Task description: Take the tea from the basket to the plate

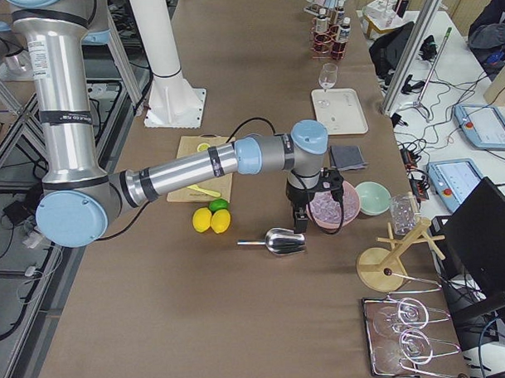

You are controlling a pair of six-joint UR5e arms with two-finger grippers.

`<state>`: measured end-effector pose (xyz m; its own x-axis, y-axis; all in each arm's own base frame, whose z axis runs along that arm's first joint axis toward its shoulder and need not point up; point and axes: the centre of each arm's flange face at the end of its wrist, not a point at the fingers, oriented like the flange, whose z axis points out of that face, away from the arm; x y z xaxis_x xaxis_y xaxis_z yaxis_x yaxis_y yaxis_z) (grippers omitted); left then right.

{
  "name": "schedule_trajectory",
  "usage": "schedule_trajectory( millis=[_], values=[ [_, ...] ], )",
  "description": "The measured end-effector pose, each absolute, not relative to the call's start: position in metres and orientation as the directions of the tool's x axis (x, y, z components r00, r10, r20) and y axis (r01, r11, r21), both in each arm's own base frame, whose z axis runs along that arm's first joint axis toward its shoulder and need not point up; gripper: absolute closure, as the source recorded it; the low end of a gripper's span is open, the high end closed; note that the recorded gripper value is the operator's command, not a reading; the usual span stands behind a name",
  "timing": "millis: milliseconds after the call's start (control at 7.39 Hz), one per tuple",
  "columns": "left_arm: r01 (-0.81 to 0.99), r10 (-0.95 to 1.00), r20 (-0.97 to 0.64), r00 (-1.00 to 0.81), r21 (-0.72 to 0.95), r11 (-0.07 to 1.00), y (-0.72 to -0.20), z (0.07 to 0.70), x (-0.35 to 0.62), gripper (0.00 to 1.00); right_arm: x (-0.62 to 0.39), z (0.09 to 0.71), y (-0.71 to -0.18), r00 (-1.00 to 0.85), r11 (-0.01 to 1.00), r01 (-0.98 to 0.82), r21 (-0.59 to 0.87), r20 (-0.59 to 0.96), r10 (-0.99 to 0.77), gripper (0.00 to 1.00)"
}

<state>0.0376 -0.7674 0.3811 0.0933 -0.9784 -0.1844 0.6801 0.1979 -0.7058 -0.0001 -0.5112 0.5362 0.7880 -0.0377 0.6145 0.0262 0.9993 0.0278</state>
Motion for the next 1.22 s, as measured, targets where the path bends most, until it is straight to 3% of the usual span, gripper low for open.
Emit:
schedule_trajectory(
  millis=[811, 1217],
  values=[
    [0.672, -0.979, -0.185, 0.081, -0.715, 0.191, -0.778, 0.354, 0.067, 0.09, -0.001, 0.537, -0.512, 0.783, 0.999, 0.027, 0.024, 0.621, -0.036, 0.0],
    [0.67, -0.98, -0.18, 0.08, -0.718, 0.186, -0.777, 0.352, 0.072, 0.35, -0.001, 0.536, -0.512, 0.784, 0.999, 0.027, 0.026, 0.62, -0.037, 0.0]
  ],
)
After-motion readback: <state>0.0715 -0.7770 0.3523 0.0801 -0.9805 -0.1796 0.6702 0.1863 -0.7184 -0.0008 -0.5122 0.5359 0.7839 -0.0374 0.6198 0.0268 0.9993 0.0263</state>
